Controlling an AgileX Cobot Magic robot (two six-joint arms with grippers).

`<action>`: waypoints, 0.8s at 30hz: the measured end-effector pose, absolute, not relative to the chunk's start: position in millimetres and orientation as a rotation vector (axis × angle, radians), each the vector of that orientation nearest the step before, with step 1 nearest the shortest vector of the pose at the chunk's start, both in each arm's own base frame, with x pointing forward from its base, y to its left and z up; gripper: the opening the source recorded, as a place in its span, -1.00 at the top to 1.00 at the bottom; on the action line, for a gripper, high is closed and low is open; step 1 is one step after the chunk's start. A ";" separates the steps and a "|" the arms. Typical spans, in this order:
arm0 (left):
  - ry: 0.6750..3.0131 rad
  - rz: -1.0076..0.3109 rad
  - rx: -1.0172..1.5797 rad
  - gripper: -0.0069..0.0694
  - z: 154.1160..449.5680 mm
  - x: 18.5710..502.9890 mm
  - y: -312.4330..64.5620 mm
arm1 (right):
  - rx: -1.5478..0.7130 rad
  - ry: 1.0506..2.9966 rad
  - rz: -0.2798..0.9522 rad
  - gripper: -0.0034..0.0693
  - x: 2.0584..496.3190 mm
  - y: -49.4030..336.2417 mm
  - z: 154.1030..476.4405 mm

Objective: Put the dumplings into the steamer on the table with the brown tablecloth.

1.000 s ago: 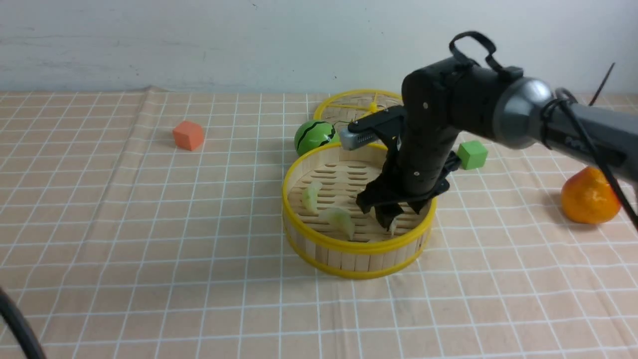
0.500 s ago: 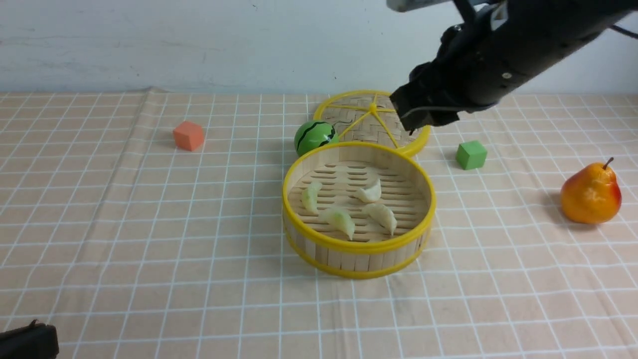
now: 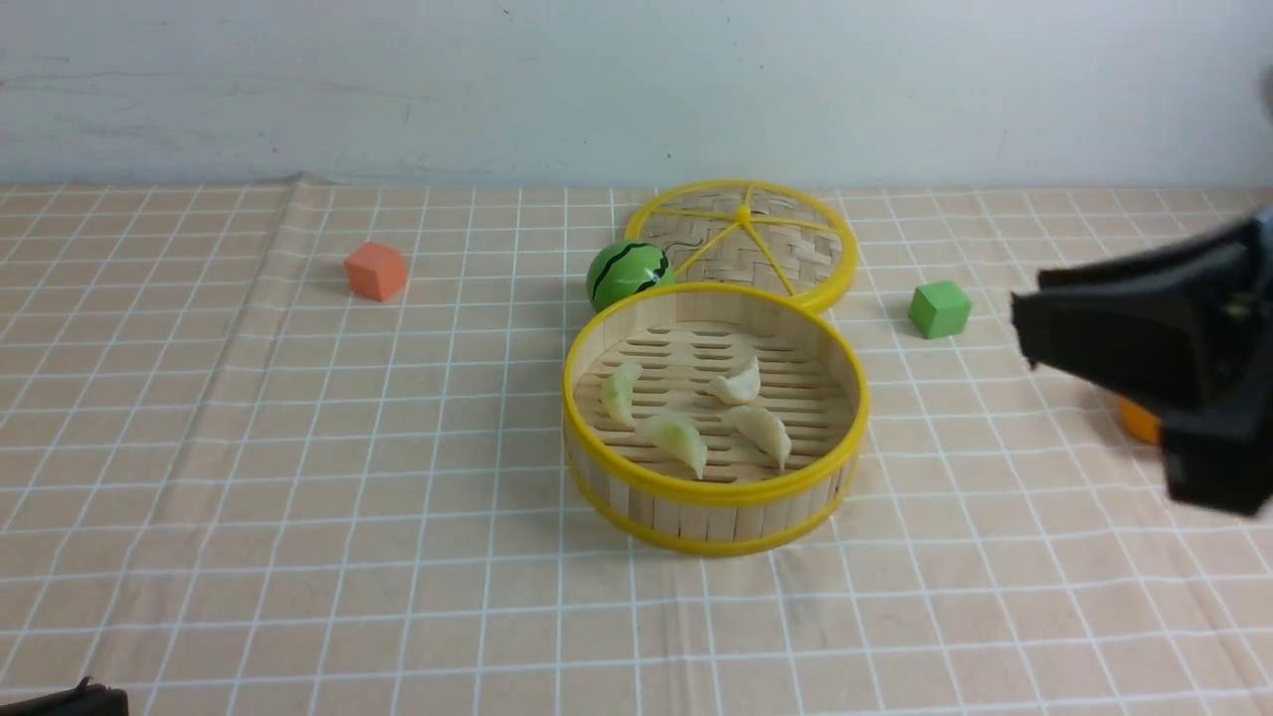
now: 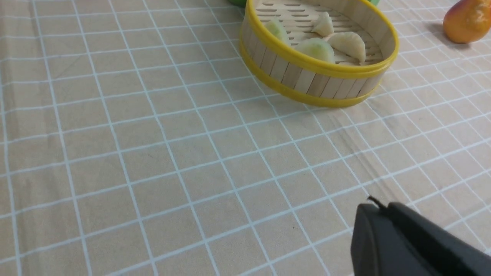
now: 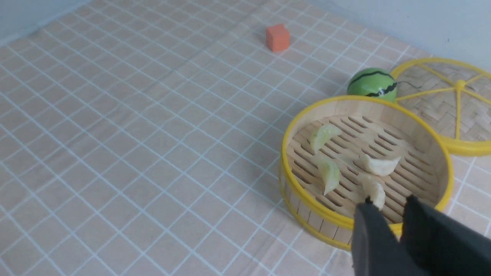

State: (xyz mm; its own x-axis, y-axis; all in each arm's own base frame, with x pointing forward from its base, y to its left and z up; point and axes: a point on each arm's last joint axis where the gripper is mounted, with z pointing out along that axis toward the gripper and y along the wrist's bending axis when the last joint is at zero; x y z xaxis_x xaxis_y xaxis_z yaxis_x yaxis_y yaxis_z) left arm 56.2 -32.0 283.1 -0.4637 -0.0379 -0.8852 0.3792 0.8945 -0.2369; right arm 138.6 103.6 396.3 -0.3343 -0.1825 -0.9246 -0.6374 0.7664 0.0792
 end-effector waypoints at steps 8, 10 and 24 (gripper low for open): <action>2.004 -0.494 0.248 0.76 283.0 56.1 -31.9 | -0.591 1.916 0.587 0.52 114.6 90.8 363.0; 2.004 -0.494 0.248 0.76 283.0 56.1 -31.9 | -0.608 1.959 0.586 0.52 112.9 90.7 355.2; 2.005 -0.494 0.248 0.72 282.9 56.0 -31.9 | -0.616 1.863 0.574 0.95 80.9 69.8 362.6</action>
